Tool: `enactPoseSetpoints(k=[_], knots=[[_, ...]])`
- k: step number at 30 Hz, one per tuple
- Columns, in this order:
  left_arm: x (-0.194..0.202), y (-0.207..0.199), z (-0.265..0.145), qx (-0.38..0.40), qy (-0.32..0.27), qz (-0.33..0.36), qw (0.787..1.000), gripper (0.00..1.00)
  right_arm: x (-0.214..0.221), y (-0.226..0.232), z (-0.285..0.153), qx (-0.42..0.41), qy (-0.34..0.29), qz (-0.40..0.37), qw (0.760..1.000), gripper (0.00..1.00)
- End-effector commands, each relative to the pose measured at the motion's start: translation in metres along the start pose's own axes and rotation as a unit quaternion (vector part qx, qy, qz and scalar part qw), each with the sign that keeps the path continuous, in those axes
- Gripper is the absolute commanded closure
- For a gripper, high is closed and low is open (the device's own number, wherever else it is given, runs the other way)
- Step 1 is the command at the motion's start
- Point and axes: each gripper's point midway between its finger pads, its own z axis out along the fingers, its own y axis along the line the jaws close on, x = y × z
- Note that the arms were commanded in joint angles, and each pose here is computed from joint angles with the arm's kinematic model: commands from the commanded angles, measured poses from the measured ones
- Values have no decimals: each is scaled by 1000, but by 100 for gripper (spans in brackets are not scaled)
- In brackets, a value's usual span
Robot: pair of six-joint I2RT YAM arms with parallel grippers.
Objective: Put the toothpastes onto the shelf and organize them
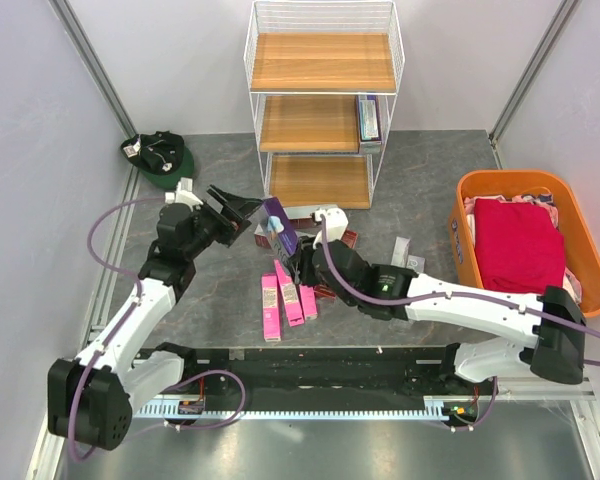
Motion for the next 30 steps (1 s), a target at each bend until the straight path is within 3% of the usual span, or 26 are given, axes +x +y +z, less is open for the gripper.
enactPoseSetpoints(k=[1, 15, 30], knots=[[-16, 13, -17, -69, -26, 112, 991, 4, -49, 16, -16, -59, -41, 52, 996, 85], [-46, 37, -49, -182, -62, 234, 953, 3, -85, -8, -44, -116, -59, 102, 986, 86], [-38, 52, -43, -201, -31, 244, 948, 2, -115, -22, -57, -155, -66, 117, 979, 87]])
